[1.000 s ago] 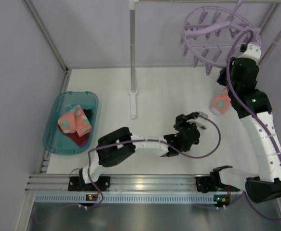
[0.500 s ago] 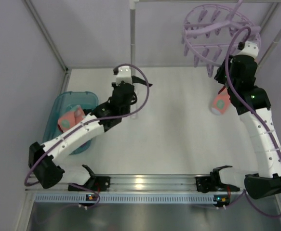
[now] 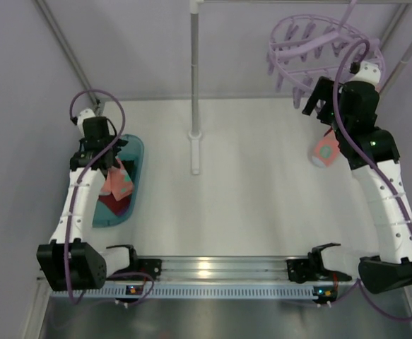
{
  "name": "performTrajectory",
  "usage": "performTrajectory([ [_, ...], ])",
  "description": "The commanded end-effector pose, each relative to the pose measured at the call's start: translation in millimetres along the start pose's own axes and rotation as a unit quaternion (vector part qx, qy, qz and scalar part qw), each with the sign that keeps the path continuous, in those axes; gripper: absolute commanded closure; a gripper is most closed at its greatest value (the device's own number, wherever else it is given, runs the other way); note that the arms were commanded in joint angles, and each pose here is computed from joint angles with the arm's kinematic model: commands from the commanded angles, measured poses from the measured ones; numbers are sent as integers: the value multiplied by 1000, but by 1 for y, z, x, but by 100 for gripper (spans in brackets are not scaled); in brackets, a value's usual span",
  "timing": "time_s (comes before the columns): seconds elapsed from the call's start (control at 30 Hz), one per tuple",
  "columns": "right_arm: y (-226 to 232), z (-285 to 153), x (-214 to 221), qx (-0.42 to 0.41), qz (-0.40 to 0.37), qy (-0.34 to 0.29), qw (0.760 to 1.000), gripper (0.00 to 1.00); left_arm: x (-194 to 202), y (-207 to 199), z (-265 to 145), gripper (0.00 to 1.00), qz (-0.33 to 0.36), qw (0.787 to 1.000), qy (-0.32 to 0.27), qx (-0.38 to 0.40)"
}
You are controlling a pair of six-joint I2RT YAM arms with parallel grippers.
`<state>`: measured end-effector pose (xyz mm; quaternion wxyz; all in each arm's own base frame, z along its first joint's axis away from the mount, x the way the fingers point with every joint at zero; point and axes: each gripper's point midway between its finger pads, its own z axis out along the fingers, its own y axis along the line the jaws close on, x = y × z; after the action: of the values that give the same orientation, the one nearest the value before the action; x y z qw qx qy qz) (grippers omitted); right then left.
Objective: Remove the socks clipped to the hanger
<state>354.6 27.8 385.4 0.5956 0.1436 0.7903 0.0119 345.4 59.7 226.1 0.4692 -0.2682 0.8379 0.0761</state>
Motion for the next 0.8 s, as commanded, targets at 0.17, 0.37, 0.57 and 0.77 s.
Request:
performTrajectory([
  [0.17,-2,-28,-30,-19,15,-39,999,1,26,43,24,100,-37,996,46,-65],
  [0.37,3,-29,-25,-32,19,-30,999,0,61,45,50,100,-65,989,105,-79],
  [0.57,0,-38,-28,-32,19,-34,999,1,80,53,58,8,-92,983,131,-95],
  [0.77,0,-54,-38,-43,28,-42,998,1,51,47,41,2,-109,987,87,-75],
])
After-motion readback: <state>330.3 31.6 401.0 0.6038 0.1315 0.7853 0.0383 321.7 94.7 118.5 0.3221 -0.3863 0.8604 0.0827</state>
